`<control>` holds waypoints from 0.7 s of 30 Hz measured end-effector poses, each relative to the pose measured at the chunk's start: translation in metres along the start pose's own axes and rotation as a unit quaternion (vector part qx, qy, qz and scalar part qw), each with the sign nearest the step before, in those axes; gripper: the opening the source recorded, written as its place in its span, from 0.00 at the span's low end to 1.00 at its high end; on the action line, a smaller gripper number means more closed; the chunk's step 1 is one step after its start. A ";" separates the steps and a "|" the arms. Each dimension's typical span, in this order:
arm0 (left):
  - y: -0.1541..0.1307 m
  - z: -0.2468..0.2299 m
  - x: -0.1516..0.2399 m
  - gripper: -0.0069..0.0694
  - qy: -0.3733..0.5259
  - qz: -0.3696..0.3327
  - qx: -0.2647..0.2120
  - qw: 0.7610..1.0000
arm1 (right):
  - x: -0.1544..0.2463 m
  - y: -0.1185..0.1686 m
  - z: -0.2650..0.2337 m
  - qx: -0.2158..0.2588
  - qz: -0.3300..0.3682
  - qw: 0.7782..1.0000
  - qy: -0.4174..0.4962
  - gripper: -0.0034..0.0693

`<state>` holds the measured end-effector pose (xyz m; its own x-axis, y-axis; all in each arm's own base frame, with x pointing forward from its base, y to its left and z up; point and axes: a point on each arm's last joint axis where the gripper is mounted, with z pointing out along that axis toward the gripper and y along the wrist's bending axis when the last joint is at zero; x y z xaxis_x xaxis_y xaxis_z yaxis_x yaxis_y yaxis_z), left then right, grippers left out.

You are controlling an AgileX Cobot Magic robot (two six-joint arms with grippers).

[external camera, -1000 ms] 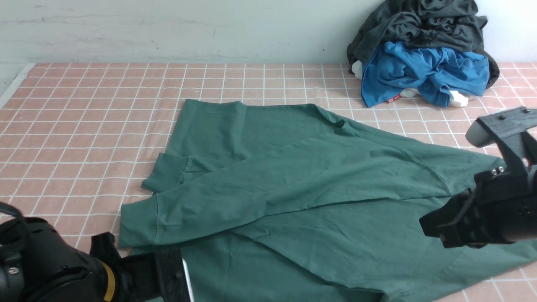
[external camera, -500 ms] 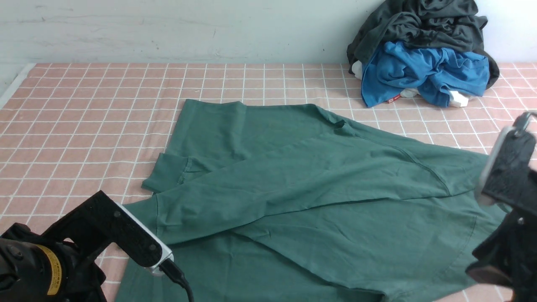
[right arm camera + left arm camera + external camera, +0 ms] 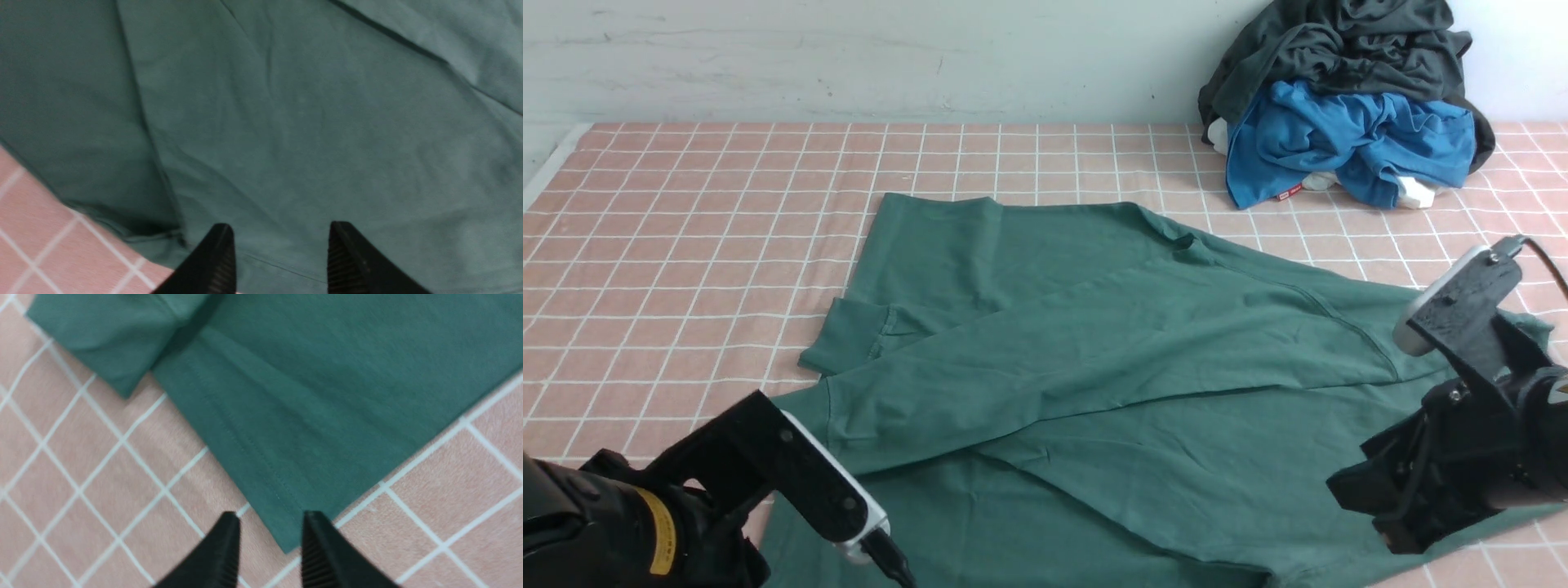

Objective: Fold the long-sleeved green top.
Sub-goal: Use both arms simultaneously to clamp the lower edge of the clothing fabric

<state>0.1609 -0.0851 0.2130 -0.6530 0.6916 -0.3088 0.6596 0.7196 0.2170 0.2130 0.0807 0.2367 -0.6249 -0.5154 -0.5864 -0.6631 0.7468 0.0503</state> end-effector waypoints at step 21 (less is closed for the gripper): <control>-0.015 0.072 -0.003 0.58 0.112 0.437 0.128 0.883 | -0.005 0.023 -0.035 -0.046 -0.011 0.997 -0.069 0.03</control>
<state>0.1795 -0.1026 0.1442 0.1091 0.9915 0.0702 0.9920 -0.1131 0.0554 0.1864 0.0861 0.2697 -0.5516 -0.4632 -0.6937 -0.7144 0.6916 0.1062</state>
